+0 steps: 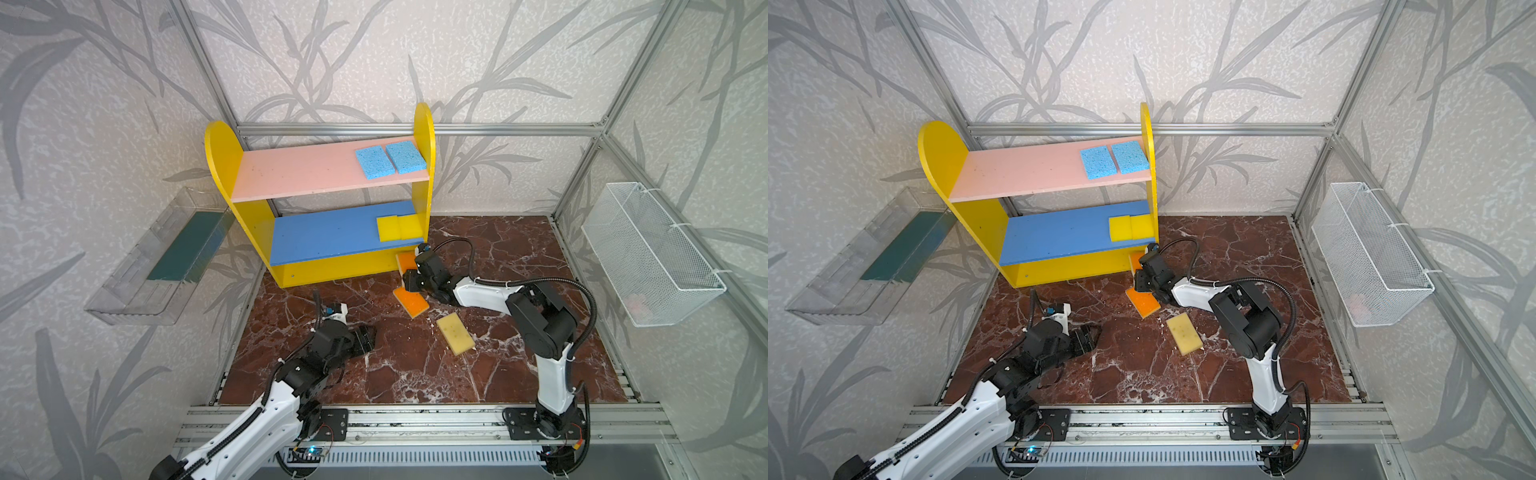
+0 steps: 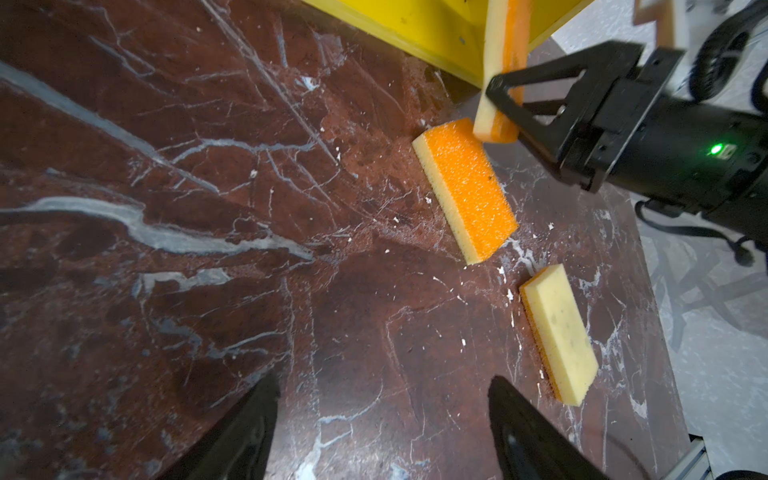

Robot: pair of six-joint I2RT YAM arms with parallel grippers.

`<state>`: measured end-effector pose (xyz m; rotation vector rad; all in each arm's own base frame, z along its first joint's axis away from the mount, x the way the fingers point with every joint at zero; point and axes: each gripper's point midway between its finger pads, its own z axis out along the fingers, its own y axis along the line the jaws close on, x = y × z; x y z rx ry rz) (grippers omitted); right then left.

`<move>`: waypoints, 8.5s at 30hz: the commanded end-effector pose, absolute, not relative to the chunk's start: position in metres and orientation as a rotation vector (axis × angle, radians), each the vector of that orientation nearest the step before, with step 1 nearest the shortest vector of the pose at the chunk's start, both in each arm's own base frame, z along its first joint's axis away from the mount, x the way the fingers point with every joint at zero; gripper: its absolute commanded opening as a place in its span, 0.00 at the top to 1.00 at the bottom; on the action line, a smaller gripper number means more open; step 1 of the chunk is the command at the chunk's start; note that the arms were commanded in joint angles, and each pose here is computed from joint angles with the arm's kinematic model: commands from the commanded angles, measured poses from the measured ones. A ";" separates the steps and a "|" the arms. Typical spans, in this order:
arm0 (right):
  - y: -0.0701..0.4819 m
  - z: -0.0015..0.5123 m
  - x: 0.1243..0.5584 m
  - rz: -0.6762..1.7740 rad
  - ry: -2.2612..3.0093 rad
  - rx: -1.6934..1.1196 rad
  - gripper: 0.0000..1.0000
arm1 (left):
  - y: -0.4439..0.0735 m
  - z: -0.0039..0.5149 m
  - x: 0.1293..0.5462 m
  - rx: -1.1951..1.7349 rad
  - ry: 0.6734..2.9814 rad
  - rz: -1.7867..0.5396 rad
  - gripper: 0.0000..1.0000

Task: Place and organize the cleaning sponges onto the shelf

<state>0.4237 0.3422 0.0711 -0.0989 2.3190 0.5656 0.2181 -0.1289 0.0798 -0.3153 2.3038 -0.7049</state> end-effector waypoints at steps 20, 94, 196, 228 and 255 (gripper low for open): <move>0.336 0.104 0.425 0.584 2.210 -0.121 0.24 | -0.129 0.088 0.226 -0.304 2.309 -0.665 0.22; 0.247 0.133 0.348 0.998 2.326 -0.146 1.00 | -0.220 0.030 0.403 -0.191 2.454 -0.599 1.00; 0.250 0.100 0.353 1.082 2.346 -0.069 1.00 | -0.250 0.038 0.440 -0.199 2.192 -0.708 1.00; 0.330 0.040 0.430 1.503 2.115 0.326 1.00 | -0.155 0.091 0.295 -0.249 2.197 -0.500 0.26; 0.345 0.027 0.469 1.398 2.135 0.385 1.00 | -0.139 0.084 0.269 -0.269 2.200 -0.517 0.26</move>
